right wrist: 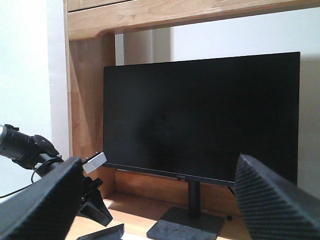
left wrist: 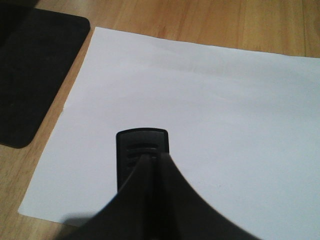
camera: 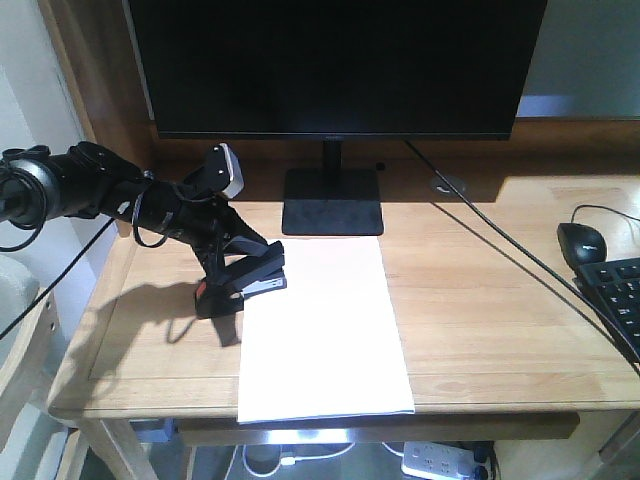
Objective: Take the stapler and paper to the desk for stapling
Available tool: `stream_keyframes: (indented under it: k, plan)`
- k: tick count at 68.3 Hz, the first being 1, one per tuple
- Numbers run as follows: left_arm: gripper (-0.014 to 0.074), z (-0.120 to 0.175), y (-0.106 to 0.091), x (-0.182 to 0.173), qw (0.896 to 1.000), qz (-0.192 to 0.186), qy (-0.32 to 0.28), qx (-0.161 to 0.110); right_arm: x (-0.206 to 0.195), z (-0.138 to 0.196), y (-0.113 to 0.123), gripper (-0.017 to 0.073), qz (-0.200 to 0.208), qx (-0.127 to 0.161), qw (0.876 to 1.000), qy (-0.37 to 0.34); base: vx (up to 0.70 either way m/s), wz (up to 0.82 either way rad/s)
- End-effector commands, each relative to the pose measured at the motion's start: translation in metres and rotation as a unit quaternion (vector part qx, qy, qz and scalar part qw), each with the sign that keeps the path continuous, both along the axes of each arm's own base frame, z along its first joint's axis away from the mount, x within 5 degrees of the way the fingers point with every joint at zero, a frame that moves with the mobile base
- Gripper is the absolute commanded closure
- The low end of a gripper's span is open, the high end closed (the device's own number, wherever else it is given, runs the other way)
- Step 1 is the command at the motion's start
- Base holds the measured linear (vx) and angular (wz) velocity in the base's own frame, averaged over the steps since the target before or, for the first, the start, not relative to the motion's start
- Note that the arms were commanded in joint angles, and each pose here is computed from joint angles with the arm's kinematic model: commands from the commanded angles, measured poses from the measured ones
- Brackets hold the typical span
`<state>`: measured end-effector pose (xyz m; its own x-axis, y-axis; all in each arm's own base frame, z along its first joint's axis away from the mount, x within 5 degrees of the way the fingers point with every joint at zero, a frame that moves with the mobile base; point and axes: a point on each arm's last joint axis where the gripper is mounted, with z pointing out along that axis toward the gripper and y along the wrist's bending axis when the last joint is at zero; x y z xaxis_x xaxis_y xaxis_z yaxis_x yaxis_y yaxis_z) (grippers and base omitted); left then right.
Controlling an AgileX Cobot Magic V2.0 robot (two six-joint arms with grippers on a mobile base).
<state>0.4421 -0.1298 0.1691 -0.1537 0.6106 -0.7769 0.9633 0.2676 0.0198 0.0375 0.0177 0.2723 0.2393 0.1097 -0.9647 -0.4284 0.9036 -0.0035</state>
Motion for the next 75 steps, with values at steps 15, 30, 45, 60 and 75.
stream_keyframes:
  k: [15,30,45,60,75]
  plan:
    - [0.06,0.039,-0.003,-0.001,0.999,0.007,-0.033,-0.033,0.0,0.008,-0.002,-0.0021,-0.019,-0.019,0.999,-0.019,0.0,0.0]
    - [0.06,0.038,-0.003,0.001,0.999,0.012,-0.036,-0.031,0.0,0.008,-0.002,-0.0021,-0.02,-0.019,0.999,-0.019,0.0,0.0]
    - [0.06,0.038,-0.002,0.004,0.998,0.031,-0.046,-0.027,0.0,0.008,-0.002,-0.0021,-0.02,-0.019,0.999,-0.019,0.0,0.0]
    - [0.06,0.037,-0.005,0.005,0.998,0.034,-0.053,-0.023,0.0,0.008,-0.002,-0.0021,-0.02,-0.019,0.999,-0.019,0.0,0.0]
    - [0.06,0.014,-0.011,0.006,0.999,0.021,-0.027,-0.015,0.0,0.008,-0.002,-0.0021,-0.02,-0.018,0.999,-0.019,0.0,0.0]
